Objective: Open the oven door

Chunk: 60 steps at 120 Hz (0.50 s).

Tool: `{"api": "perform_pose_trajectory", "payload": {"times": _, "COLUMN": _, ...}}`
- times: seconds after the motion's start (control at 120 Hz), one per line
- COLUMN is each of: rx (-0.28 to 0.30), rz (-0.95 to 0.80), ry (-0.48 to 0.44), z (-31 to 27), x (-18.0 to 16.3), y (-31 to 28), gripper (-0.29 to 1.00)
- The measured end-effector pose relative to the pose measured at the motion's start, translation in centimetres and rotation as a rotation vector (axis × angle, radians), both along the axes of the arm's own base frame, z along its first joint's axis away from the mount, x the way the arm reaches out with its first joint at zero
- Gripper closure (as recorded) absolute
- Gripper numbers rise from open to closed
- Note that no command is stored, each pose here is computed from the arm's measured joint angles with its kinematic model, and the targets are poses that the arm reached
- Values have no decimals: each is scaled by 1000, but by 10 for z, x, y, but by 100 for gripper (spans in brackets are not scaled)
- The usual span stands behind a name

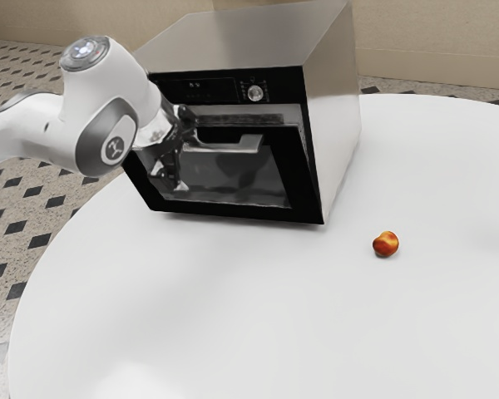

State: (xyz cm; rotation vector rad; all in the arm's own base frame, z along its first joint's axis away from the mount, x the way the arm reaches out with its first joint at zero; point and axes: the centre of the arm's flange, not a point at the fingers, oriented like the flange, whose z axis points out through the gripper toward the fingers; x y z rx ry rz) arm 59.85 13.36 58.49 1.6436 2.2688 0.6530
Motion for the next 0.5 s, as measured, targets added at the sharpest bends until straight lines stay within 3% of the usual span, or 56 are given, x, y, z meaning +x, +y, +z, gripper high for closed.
{"api": "perform_pose_trajectory", "payload": {"times": 0.25, "rx": -26, "rz": 110, "ry": -11, "z": 24, "x": -85, "y": -5, "gripper": 0}}
{"api": "perform_pose_trajectory", "payload": {"times": 0.358, "rx": -150, "rz": 92, "ry": -15, "z": 89, "x": -91, "y": -66, "gripper": 0}}
{"api": "perform_pose_trajectory", "payload": {"times": 0.5, "rx": -325, "rz": 146, "ry": 151, "z": 84, "x": -102, "y": -90, "gripper": 0}}
